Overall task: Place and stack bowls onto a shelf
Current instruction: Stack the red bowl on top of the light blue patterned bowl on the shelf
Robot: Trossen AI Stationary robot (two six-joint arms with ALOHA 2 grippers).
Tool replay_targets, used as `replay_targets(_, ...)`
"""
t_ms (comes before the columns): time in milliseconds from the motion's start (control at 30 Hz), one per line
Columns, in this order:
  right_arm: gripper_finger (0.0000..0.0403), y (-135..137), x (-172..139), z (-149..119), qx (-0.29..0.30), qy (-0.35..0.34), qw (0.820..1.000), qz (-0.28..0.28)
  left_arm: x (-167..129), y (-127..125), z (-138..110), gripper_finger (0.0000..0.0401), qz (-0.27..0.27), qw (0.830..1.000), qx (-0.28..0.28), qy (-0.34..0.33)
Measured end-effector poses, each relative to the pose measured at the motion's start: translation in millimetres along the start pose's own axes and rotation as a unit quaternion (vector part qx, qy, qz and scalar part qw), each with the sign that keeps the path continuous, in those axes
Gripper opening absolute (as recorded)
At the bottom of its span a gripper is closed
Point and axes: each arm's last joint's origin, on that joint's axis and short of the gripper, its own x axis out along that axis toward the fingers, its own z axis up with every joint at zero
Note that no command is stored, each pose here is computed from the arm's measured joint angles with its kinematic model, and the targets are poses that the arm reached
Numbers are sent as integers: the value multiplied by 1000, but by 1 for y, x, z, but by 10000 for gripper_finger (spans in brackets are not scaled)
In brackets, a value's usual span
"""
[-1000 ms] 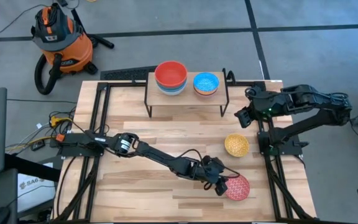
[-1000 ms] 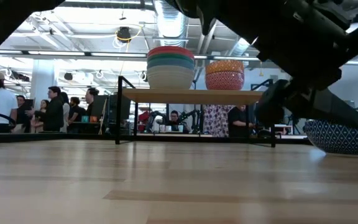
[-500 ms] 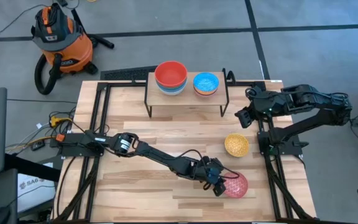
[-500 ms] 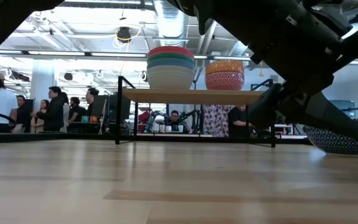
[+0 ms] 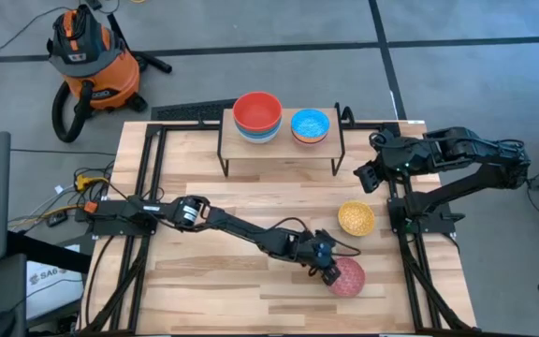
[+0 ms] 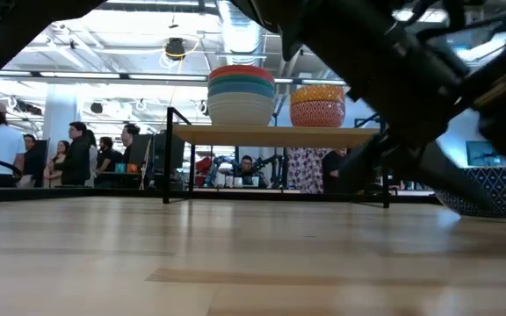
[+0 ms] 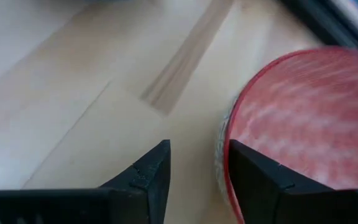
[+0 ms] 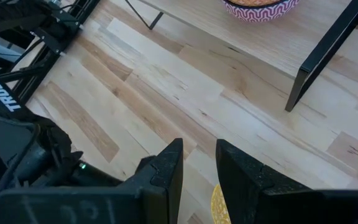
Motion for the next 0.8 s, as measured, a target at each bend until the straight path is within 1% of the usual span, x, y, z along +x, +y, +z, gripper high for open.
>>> replay_targets(133, 121, 0, 0, 0, -2, 1, 1000, -1, 1, 7, -2, 137, 18, 999, 2, 30)
replay_targets(300, 121, -4, 0, -3, -8, 13, 1000, -18, -2, 8, -2, 137, 27, 999, 3, 39)
replay_targets(467, 121, -6, 0, -4, -11, 19, 999, -27, -12, 1, 8, 137, 42, 998, 9, 45)
replay_targets(667, 121, -6, 0, -4, -11, 18, 999, -29, -26, -7, 22, 137, 78, 995, 41, 49)
replay_targets(800, 121, -6, 0, -4, -10, 14, 999, -32, -32, -6, 26, 137, 106, 991, 51, 61)
